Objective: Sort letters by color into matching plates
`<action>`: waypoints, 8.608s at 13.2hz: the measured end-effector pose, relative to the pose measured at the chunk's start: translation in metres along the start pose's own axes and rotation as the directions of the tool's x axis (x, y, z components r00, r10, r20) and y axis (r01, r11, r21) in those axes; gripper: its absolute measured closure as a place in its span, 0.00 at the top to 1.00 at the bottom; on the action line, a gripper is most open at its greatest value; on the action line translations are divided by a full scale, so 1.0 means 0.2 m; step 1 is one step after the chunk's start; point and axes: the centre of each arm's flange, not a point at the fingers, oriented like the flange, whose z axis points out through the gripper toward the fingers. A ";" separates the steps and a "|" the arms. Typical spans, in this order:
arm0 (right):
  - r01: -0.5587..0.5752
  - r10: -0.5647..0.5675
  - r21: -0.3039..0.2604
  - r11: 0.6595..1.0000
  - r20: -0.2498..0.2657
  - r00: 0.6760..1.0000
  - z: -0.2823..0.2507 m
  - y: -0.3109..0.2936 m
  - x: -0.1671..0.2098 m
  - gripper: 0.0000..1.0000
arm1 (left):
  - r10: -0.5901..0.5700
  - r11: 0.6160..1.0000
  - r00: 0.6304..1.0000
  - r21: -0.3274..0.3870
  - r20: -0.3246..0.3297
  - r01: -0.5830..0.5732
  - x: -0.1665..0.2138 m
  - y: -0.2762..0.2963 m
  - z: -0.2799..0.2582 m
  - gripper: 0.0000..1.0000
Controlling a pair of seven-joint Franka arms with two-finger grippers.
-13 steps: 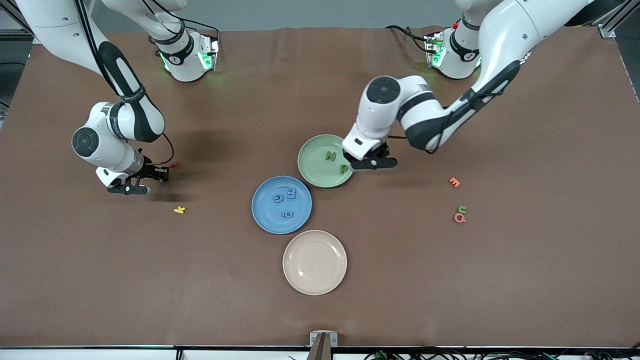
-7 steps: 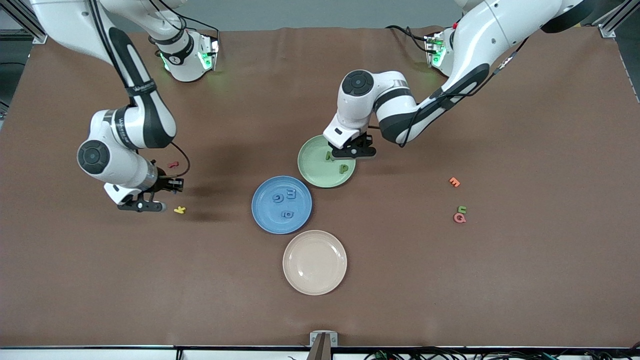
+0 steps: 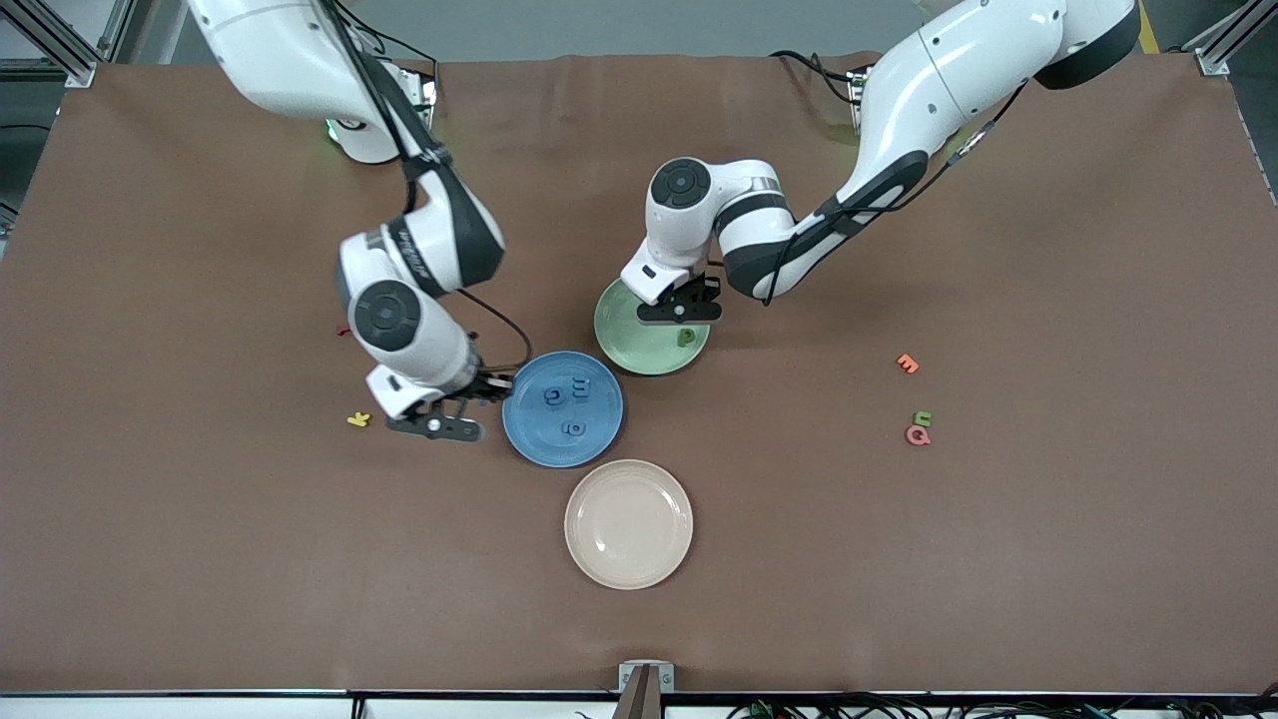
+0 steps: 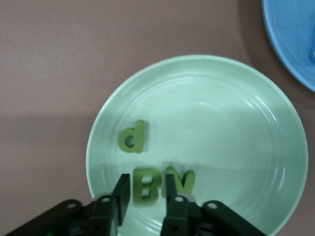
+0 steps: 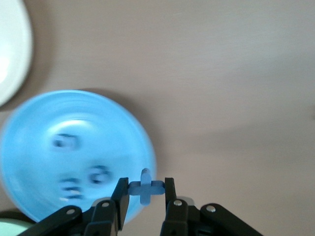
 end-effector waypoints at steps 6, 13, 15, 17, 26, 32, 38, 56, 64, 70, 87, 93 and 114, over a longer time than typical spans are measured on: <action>-0.043 0.044 0.062 0.997 -0.023 0.999 0.31 -0.42 -0.08 0.33 | -0.096 0.995 0.995 -0.017 -0.038 0.095 0.29 -0.14 -0.06 1.00; -0.048 0.053 0.085 0.995 -0.060 0.997 0.40 -0.51 -0.09 0.33 | -0.070 0.997 0.995 0.028 -0.067 0.072 0.81 -0.68 -0.17 1.00; -0.052 0.057 0.083 0.995 -0.062 0.996 0.40 -0.50 -0.08 0.49 | -0.035 0.998 0.996 0.056 -0.081 0.039 0.92 -0.77 -0.24 1.00; -0.055 0.061 0.087 0.995 -0.070 0.996 0.38 -0.50 -0.05 0.70 | -0.013 0.995 0.996 0.095 -0.092 0.022 1.03 -0.93 -0.28 1.00; -0.033 0.032 0.003 0.999 0.114 0.993 -0.84 -0.04 -0.21 1.00 | 0.047 0.996 0.998 0.077 0.041 -0.050 1.21 -1.54 -0.28 1.00; 0.089 -0.092 0.038 0.995 0.094 0.991 -1.36 1.05 -0.28 1.00 | 0.199 0.976 0.975 0.067 0.103 -0.207 1.19 -1.90 -0.24 0.98; 0.149 -0.149 0.012 0.989 -0.010 0.989 -1.59 1.57 -0.21 1.00 | 0.283 0.955 0.952 0.056 0.117 -0.291 1.06 -1.98 -0.06 0.97; 0.143 -0.140 0.005 0.990 -0.163 0.977 -1.96 1.58 -0.16 1.00 | 0.285 0.959 0.958 0.004 0.028 -0.285 0.88 -2.06 0.18 0.60; 0.143 -0.140 0.005 0.990 -0.164 0.976 -1.96 1.58 -0.16 1.00 | 0.283 0.959 0.959 -0.002 0.012 -0.283 0.90 -2.06 0.19 0.57; 0.143 -0.140 0.005 0.990 -0.164 0.976 -1.96 1.58 -0.16 1.00 | 0.284 0.959 0.959 -0.004 0.008 -0.284 0.92 -2.05 0.20 0.53; 0.143 -0.141 0.004 0.990 -0.164 0.976 -1.96 1.58 -0.16 1.00 | 0.290 0.957 0.956 0.022 -0.037 -0.289 0.98 -2.04 0.03 0.27; 0.143 -0.141 0.004 0.990 -0.164 0.976 -1.96 1.58 -0.16 1.00 | 0.291 0.957 0.956 0.012 -0.049 -0.291 0.93 -1.68 -0.19 0.27; 0.144 -0.141 0.001 0.990 -0.178 0.974 -1.99 1.58 -0.16 1.00 | 0.059 0.989 0.998 -0.139 0.003 -0.058 0.10 -0.01 -0.35 0.27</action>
